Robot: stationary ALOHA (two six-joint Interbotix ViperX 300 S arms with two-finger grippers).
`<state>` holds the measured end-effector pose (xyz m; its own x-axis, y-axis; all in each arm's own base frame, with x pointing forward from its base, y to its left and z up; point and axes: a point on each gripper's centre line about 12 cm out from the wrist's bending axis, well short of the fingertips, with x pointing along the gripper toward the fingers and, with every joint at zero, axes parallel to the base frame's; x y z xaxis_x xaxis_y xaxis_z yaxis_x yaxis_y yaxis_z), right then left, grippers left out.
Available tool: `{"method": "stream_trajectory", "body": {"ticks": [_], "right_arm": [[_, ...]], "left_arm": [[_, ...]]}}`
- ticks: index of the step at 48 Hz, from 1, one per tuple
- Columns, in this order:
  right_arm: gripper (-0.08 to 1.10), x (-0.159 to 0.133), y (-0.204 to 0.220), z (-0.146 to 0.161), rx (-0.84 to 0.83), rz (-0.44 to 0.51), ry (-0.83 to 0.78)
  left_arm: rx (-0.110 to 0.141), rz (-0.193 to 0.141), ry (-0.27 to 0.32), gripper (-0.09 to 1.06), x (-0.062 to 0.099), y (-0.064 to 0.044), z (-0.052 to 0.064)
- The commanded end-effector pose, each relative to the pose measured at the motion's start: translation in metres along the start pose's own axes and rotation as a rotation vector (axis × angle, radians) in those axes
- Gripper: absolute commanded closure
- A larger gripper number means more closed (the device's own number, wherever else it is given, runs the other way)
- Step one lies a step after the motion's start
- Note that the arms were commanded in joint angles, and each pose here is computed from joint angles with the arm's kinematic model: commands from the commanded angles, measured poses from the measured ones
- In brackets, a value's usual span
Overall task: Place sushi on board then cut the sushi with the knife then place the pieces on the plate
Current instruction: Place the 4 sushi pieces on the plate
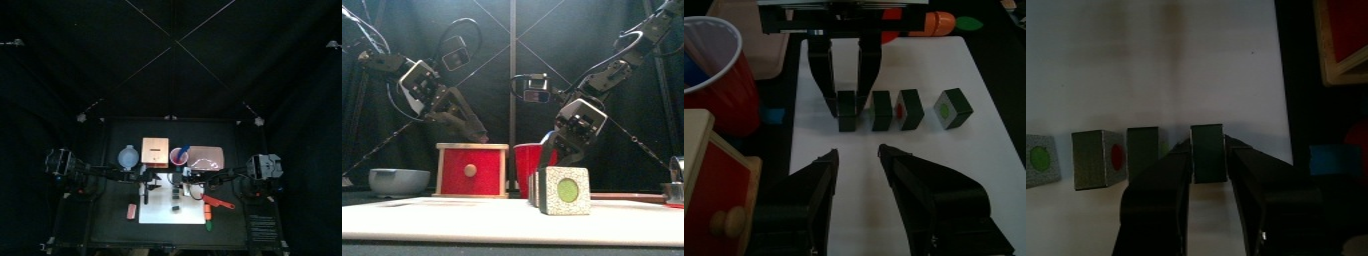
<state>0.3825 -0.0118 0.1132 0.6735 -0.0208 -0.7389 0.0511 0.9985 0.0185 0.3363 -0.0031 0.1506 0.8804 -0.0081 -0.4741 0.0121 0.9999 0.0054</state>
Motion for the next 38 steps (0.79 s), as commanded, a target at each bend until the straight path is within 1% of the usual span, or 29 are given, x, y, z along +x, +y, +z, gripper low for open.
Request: {"method": "stream_trajectory", "body": {"ticks": [1, 5, 11, 17, 22, 27, 33, 38], "right_arm": [[0.52, -0.015, -0.003, 0.011, 0.015, -0.004, -0.029], [0.51, -0.030, -0.009, 0.010, 0.039, -0.016, -0.021], [0.51, -0.067, -0.027, 0.006, 0.117, -0.047, -0.020], [0.51, -0.100, -0.057, -0.005, 0.209, -0.110, -0.024], [0.51, -0.117, -0.081, -0.018, 0.275, -0.170, -0.024], [0.50, -0.123, -0.105, -0.033, 0.337, -0.234, -0.012], [0.50, -0.115, -0.130, -0.055, 0.384, -0.294, 0.023], [0.45, -0.103, -0.138, -0.063, 0.388, -0.309, 0.044]], "left_arm": [[0.000, 0.002, -0.031, 0.19, -0.001, 0.001, 0.009], [0.000, 0.002, -0.032, 0.19, -0.001, 0.001, 0.010], [0.000, 0.002, -0.035, 0.19, -0.001, 0.001, 0.011], [0.002, 0.002, -0.035, 0.19, -0.001, 0.001, 0.012], [0.002, 0.002, -0.037, 0.19, -0.001, 0.001, 0.012], [0.001, 0.004, -0.032, 0.19, -0.001, 0.002, 0.010], [-0.002, 0.009, -0.032, 0.19, -0.001, 0.004, 0.010], [-0.004, 0.013, -0.031, 0.19, -0.001, 0.005, 0.010]]}}
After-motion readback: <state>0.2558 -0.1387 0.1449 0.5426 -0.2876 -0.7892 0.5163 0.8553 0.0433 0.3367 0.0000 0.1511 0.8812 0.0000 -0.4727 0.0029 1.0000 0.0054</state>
